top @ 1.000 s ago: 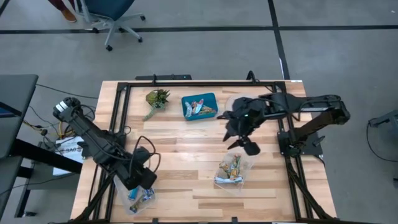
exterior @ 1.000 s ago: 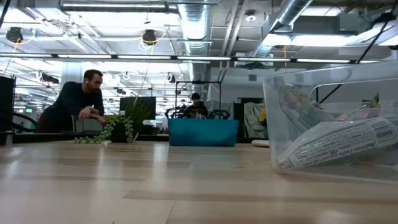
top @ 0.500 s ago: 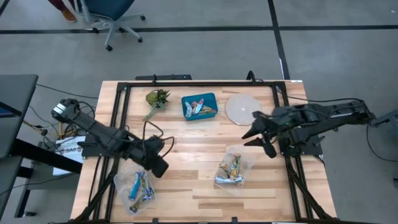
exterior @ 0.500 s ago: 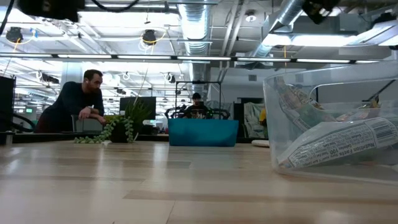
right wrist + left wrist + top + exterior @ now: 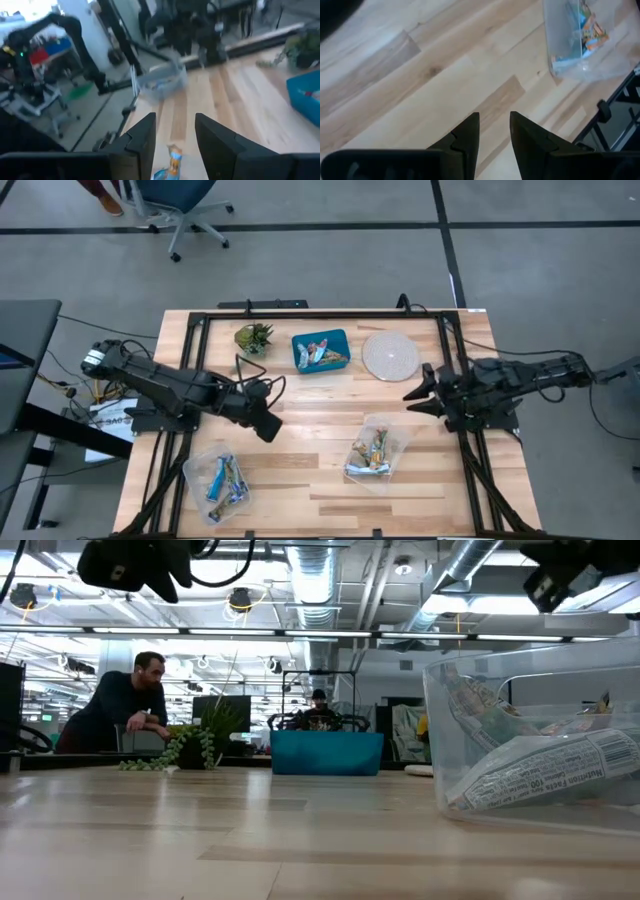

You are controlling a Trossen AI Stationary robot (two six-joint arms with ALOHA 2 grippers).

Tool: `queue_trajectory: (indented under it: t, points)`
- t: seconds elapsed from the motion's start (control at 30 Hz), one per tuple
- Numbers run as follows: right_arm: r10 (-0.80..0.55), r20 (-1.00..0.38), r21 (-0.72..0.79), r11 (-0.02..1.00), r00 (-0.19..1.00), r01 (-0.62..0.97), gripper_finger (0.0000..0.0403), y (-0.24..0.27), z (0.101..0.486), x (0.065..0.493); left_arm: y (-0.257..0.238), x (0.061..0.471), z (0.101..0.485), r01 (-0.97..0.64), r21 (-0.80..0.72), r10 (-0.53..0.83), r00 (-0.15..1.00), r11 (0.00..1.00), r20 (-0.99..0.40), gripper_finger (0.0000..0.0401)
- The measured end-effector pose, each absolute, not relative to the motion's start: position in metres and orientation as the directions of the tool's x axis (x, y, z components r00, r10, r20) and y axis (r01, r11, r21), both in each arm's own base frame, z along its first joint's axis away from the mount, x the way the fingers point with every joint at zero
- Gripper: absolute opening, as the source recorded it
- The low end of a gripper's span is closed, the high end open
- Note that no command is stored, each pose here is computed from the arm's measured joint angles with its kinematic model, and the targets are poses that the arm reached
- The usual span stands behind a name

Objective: Pick and place Granola Bars by type
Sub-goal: Return to Home Position

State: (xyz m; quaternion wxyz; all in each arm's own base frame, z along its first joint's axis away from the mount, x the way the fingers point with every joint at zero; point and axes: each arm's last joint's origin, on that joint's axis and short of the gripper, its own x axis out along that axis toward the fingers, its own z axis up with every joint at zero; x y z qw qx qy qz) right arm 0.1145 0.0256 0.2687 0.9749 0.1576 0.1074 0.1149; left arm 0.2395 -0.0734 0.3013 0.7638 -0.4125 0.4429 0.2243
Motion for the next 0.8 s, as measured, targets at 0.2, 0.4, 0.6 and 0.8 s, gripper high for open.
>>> queue_trajectory:
  t: [0.2, 0.4, 0.6, 0.8]
  points:
    - [0.197, 0.043, 0.326, 0.924, 0.979, -0.2, 0.0127, 0.02, 0.248, 0.096, -0.065, 0.242, 0.302, -0.727, -0.436, -0.005, 0.512, 0.531, -0.859, 0.0099]
    - [0.145, 0.246, 0.306, 0.927, 0.958, -0.219, 0.0127, 0.017, 0.233, 0.087, -0.06, 0.246, 0.303, -0.729, -0.462, -0.009, 0.531, 0.506, -0.847, 0.0099]
    - [0.133, 0.338, 0.277, 0.932, 0.932, -0.233, 0.0127, 0.015, 0.226, 0.082, -0.058, 0.248, 0.304, -0.721, -0.488, -0.04, 0.541, 0.492, -0.84, 0.0099]
    - [0.113, 0.346, 0.261, 0.942, 0.931, -0.211, 0.0127, 0.014, 0.215, 0.085, -0.058, 0.249, 0.304, -0.725, -0.501, -0.047, 0.547, 0.474, -0.836, 0.0099]
